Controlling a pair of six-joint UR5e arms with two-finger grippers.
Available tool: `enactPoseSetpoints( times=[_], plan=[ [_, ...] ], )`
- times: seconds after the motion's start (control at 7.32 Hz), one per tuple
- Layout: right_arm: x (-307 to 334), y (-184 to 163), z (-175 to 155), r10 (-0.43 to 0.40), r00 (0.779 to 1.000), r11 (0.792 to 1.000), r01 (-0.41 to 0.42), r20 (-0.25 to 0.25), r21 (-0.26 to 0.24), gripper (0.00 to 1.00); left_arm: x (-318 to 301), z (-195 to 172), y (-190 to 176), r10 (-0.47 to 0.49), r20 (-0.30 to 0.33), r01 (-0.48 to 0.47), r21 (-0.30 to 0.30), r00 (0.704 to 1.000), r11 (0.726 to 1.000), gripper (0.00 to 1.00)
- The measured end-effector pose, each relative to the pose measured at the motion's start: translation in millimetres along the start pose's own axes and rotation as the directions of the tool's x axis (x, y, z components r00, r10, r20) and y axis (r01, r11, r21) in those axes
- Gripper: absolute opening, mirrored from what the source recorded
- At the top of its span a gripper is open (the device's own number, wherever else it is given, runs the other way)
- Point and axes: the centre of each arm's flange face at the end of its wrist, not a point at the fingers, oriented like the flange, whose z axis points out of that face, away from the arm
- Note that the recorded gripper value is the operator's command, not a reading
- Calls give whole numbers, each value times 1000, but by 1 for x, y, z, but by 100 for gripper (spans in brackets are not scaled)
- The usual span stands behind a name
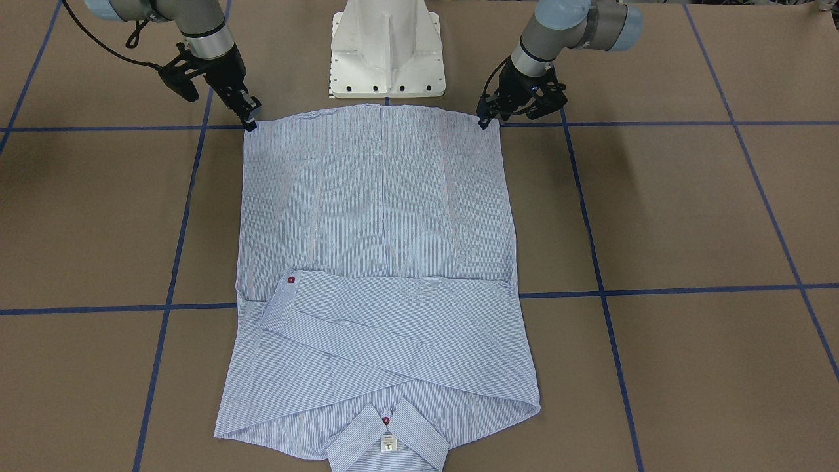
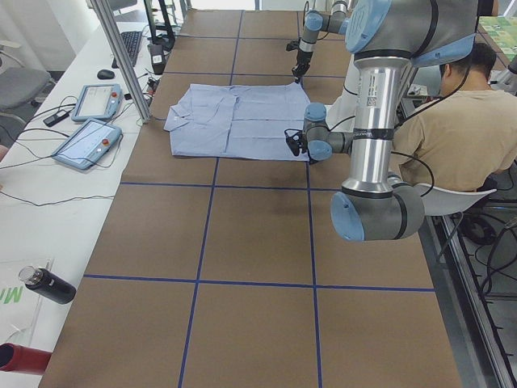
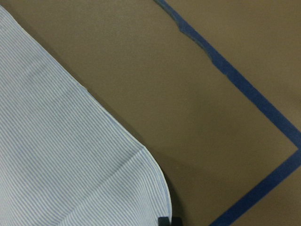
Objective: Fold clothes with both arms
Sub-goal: 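Grasp both hem corners nearest the robot with both grippers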
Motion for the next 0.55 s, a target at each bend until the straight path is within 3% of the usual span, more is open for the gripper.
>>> enactPoseSetpoints(
  times=[0.14,0.27,0.41,0.55],
  plan=[
    [0,0,0,0,1000,1000,0,0,0,0,0,0,0,0,-1,0,6,1000,1000,61],
    [0,0,0,0,1000,1000,0,0,0,0,0,0,0,-1,-1,1,10,1000,1000,42],
    [0,0,0,0,1000,1000,0,0,0,0,0,0,0,-2,0,2,12,1000,1000,12],
    [0,0,0,0,1000,1000,0,-1,0,0,1,0,-1,-4,-2,4,16,1000,1000,0]
  ],
)
